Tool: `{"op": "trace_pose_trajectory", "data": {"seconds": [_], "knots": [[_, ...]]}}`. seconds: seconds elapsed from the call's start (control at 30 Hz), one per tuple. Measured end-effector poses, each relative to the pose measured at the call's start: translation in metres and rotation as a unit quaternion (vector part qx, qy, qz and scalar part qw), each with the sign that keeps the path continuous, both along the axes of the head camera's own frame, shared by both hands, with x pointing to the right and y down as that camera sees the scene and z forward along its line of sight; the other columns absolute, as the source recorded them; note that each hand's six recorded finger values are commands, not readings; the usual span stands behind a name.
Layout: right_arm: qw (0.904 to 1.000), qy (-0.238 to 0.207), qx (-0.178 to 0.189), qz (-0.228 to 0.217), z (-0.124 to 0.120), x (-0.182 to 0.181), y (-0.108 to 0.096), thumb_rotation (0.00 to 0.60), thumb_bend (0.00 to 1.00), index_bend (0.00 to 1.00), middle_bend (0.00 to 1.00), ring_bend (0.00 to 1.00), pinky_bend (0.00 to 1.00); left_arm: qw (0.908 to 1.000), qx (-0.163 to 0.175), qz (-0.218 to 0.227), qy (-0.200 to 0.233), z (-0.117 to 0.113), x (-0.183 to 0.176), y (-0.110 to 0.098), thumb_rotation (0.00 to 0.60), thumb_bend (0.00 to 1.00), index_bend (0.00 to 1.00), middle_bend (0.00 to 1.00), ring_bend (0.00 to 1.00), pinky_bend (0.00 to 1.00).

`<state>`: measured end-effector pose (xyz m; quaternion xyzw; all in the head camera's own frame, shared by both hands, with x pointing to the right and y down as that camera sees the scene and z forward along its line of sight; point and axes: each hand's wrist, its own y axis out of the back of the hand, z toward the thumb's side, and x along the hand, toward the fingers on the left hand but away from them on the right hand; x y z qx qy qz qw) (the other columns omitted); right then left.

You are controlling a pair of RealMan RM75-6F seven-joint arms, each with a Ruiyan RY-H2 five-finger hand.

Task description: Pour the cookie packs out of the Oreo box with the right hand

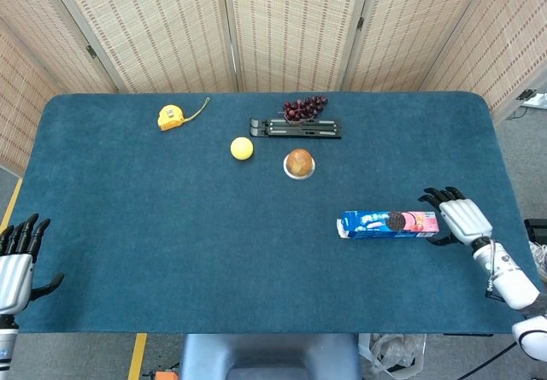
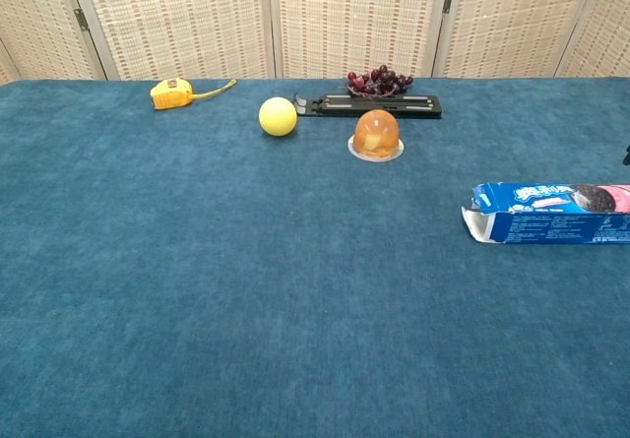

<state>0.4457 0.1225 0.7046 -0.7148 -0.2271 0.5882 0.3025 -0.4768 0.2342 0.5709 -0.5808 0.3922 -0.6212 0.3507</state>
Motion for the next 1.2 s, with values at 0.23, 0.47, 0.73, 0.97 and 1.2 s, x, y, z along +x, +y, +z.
{"op": "trace_pose_trajectory", "data": {"seconds": [0.23,0.47,0.73,0.97,1.2], "knots": [[1.0000,0.002,-0.003,-0.006,0.009,-0.007,-0.001,0.600,0.22,0.27,0.19,0.19,0.09,1.0000,-0.001,0.003,0.000,0.000,0.001,0.000,0.600,0.23,0.00,0.00,0.08,0.02],[1.0000,0.002,0.006,0.001,0.011,-0.007,-0.005,0.600,0.22,0.32,0.23,0.21,0.11,1.0000,0.001,0.003,0.002,-0.001,0.001,0.000,0.600,0.23,0.00,0.00,0.08,0.02],[0.9999,0.012,0.005,0.001,0.015,-0.005,-0.004,0.600,0.22,0.38,0.27,0.23,0.13,1.0000,0.000,0.004,0.002,0.000,0.001,0.000,0.600,0.23,0.00,0.00,0.09,0.02],[0.9998,0.010,0.015,0.003,0.014,-0.006,-0.008,0.600,0.22,0.48,0.28,0.26,0.15,1.0000,0.001,0.004,0.003,0.000,0.001,0.000,0.600,0.23,0.00,0.00,0.09,0.02],[0.9995,0.005,0.030,0.000,0.005,-0.010,-0.013,0.600,0.22,0.52,0.31,0.28,0.17,1.0000,0.002,0.006,0.004,0.000,0.002,0.000,0.600,0.23,0.00,0.00,0.09,0.02]]}}
